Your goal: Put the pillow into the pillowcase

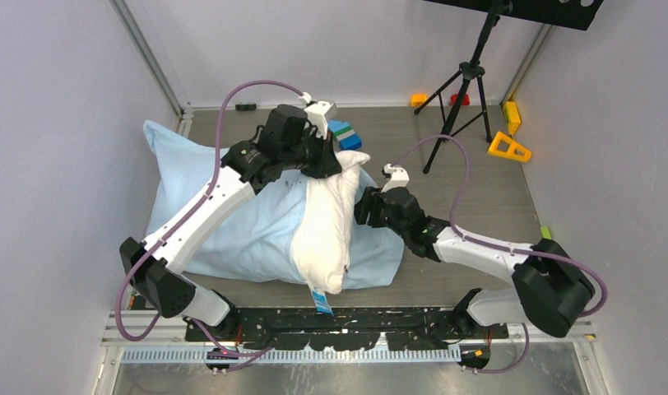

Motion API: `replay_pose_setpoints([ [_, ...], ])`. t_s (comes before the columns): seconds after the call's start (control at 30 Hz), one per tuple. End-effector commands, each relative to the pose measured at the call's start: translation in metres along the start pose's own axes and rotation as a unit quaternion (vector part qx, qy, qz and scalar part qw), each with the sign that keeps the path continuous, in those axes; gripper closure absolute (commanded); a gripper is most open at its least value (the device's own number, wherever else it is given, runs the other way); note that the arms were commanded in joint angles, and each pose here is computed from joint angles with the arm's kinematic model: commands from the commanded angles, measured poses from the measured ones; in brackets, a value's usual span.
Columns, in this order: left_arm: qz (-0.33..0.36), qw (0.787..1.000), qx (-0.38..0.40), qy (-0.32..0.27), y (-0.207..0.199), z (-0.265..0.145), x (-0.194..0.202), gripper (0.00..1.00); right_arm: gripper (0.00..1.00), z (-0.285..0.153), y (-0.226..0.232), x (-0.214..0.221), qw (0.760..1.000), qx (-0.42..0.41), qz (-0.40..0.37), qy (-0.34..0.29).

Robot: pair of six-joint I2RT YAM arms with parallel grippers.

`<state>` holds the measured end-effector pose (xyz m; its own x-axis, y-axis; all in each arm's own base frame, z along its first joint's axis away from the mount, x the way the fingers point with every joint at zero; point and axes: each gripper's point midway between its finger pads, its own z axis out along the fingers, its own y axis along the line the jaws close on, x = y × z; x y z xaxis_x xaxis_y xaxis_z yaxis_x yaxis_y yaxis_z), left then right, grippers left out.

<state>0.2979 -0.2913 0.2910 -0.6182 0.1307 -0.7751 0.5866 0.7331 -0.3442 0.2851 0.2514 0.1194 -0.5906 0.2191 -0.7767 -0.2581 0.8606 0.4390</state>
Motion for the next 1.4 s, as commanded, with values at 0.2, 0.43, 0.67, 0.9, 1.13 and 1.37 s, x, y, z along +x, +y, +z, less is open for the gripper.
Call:
replay_pose_setpoints([
  [0.2,0.000,0.995,0.069,-0.070,-0.034,-0.024,-0.049,1.00,0.37,0.039,0.020,-0.014,0.997,-0.005,-0.032,-0.071],
  [0.43,-0.005,0.996,0.062,-0.069,-0.028,-0.028,-0.050,1.00,0.87,0.038,0.000,-0.023,0.994,0.068,-0.024,-0.078],
  [0.67,-0.014,0.998,0.026,-0.057,-0.011,-0.020,-0.039,1.00,1.00,-0.007,-0.011,-0.037,0.993,0.094,-0.001,-0.076],
  [0.9,-0.010,0.997,0.047,-0.061,-0.019,-0.023,-0.043,1.00,0.99,-0.036,0.004,-0.031,0.999,0.011,0.008,-0.046],
  [1.13,-0.018,0.994,0.079,-0.066,-0.035,-0.031,-0.053,1.00,0.58,-0.017,0.037,-0.044,0.995,-0.041,-0.027,-0.087],
  [1.37,-0.022,0.991,0.112,-0.073,-0.048,-0.041,-0.059,1.00,0.36,0.018,0.045,-0.049,0.991,-0.042,-0.037,-0.124],
])
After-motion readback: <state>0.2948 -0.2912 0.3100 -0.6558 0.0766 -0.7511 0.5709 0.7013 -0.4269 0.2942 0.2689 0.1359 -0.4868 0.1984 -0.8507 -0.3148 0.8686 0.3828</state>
